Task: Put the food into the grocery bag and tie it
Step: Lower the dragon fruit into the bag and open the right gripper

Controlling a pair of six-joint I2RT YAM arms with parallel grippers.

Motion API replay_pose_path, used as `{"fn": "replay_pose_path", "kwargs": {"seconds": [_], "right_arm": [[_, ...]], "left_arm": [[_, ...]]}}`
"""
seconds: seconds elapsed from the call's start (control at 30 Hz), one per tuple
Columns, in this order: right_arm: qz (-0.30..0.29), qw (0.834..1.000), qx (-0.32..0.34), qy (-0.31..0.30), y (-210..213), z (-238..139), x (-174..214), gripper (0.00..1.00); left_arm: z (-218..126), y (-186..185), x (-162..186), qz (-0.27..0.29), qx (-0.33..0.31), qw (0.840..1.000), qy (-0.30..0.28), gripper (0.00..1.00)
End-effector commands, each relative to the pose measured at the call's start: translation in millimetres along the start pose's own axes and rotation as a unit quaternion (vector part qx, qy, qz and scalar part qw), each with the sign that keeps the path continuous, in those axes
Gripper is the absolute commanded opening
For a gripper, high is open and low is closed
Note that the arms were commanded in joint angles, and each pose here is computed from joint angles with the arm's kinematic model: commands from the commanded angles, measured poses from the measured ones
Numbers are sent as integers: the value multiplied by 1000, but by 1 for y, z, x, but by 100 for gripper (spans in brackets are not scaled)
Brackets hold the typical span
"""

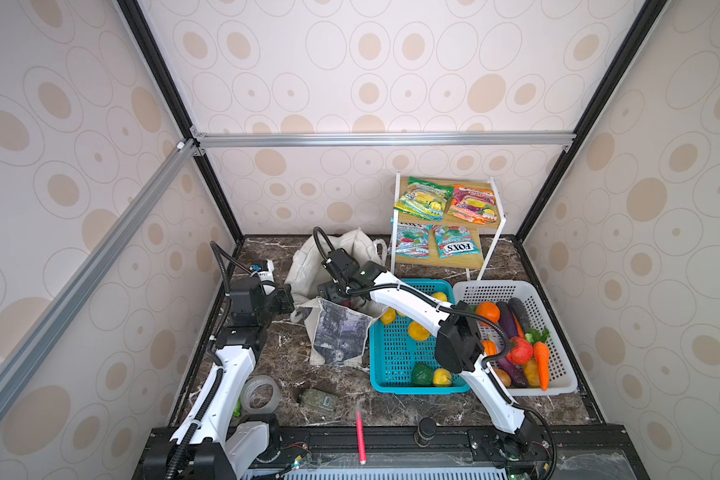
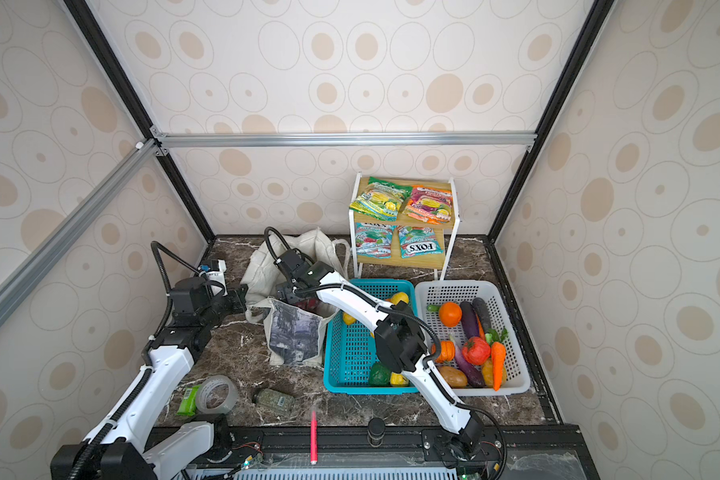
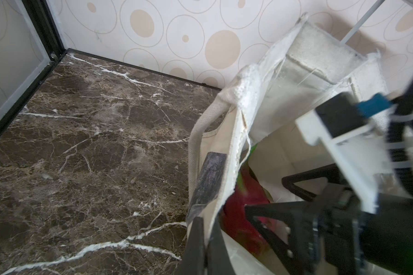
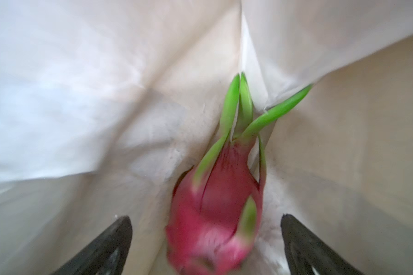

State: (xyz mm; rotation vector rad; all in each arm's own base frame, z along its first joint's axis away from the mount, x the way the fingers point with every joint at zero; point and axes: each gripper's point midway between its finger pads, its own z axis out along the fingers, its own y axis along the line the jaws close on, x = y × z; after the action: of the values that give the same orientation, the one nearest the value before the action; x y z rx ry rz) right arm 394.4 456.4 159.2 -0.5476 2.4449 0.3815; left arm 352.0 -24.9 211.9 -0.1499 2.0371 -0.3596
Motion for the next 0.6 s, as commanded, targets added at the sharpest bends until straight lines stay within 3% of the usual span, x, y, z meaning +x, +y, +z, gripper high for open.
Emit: {"fn": "replay_pose_path", "kwargs": {"seconds": [0.0, 0.13, 0.33, 0.47, 0.57], "right_arm": [[-14, 998, -16, -62, 9, -74, -40, 100], [-9, 996, 2, -94, 1, -123, -54, 100], [46, 975, 153, -154, -66, -211, -59, 100], [-25, 960, 235, -149, -105, -242, -35, 100], [-36, 960, 229, -157, -121, -243, -5, 100]], "left_arm": [[-4, -2, -11, 4, -2, 1000, -12, 0], [-5, -1, -11, 4, -4, 1000, -13, 0], [-5, -1, -11, 3, -4, 1000, -13, 0], [-4, -1, -11, 4, -4, 1000, -13, 0], [-5, -1, -12, 5, -7, 1000, -15, 0]]}}
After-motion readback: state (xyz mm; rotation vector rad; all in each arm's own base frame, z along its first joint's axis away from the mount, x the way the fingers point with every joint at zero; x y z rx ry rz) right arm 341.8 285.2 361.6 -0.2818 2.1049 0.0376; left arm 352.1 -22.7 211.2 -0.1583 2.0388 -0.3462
